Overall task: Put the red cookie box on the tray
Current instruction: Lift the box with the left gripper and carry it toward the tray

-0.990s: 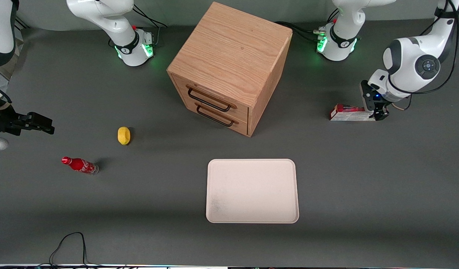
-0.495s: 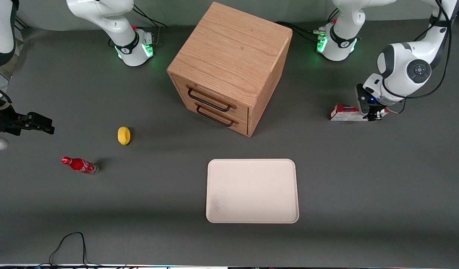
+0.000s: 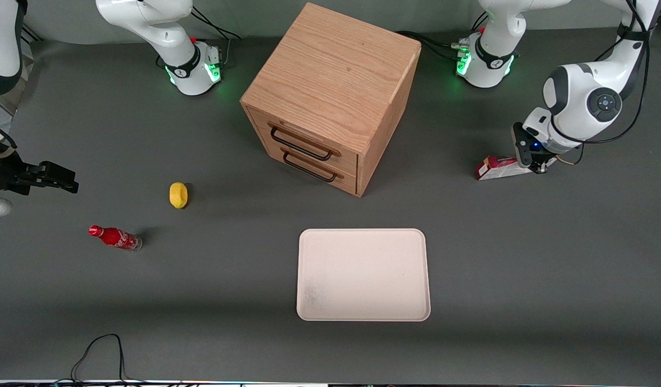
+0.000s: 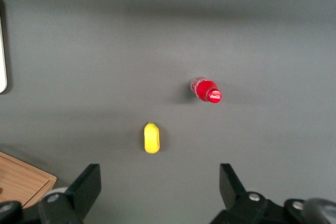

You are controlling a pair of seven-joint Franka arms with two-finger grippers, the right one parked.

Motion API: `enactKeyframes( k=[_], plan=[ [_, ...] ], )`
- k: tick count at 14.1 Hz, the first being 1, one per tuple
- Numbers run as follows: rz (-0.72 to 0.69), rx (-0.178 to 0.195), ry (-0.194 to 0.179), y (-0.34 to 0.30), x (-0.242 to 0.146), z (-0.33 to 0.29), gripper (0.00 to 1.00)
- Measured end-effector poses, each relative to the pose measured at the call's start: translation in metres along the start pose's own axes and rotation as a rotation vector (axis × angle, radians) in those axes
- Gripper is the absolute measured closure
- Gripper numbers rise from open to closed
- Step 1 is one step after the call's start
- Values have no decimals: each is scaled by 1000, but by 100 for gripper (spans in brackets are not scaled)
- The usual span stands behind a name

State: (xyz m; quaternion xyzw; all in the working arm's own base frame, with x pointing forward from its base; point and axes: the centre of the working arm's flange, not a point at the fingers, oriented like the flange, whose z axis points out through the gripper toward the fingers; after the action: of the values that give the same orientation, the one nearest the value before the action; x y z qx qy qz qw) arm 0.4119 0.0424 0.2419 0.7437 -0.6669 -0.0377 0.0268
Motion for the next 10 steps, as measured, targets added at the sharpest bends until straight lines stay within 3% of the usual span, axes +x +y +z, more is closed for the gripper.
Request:
enactKeyframes(
  k=[3, 4, 7, 10],
  plan=[
    [-58, -58, 27, -24, -1, -35, 96],
    [-91, -62, 34, -36, -1, -56, 96],
    [-249, -35, 42, -68, 3, -120, 96],
    [-404, -23, 44, -93, 32, -176, 96]
  ],
)
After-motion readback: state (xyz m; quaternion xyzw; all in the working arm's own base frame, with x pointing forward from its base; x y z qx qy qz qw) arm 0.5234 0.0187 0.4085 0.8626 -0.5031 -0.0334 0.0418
